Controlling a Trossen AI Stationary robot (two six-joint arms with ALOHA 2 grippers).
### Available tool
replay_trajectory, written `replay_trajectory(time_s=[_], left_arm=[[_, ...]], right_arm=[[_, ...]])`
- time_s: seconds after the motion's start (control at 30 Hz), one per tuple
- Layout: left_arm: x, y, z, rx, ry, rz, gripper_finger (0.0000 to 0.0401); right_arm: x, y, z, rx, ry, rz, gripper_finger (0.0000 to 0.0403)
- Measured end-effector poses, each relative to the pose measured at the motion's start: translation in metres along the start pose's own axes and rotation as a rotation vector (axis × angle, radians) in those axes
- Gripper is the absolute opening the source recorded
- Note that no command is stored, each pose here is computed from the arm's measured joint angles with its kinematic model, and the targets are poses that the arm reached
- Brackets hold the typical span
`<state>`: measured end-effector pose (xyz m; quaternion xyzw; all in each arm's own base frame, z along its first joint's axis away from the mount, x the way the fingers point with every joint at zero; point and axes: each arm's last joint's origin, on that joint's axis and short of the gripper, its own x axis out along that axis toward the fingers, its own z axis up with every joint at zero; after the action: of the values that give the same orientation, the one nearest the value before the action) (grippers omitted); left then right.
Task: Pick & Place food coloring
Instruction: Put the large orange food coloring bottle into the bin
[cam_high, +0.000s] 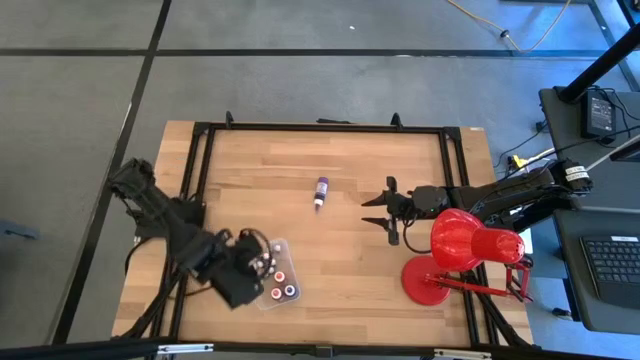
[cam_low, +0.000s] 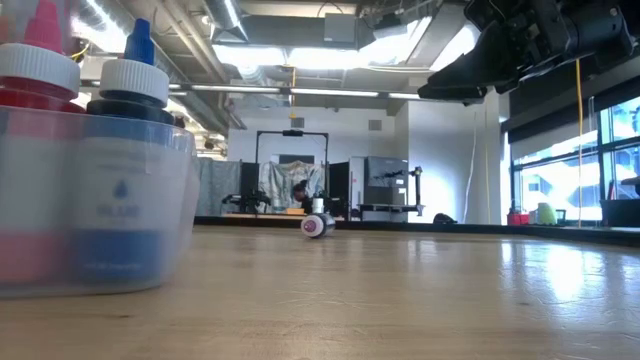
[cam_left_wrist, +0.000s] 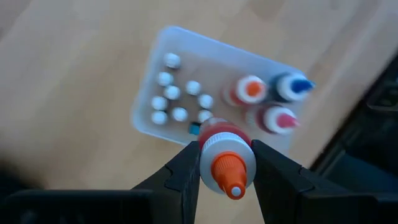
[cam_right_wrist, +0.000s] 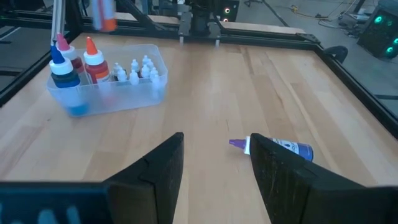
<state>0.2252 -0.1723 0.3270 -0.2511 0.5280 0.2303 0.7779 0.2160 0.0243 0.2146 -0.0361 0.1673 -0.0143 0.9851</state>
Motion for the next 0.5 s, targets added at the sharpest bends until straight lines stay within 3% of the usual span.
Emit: replay_trajectory(time_s=[0.27,0.5], left_arm=[[0.024,-0.034,-0.027,0.078,-0.047,-0.044,0.0117],[0.052,-0.048,-0.032,0.12,0.035,-0.002,0.0117]], right_arm=[[0.0,0.0,0.0,0.021,0.0,0.0,0.0186],[0.0,0.0,0.0,0.049,0.0,0.001,0.0186]])
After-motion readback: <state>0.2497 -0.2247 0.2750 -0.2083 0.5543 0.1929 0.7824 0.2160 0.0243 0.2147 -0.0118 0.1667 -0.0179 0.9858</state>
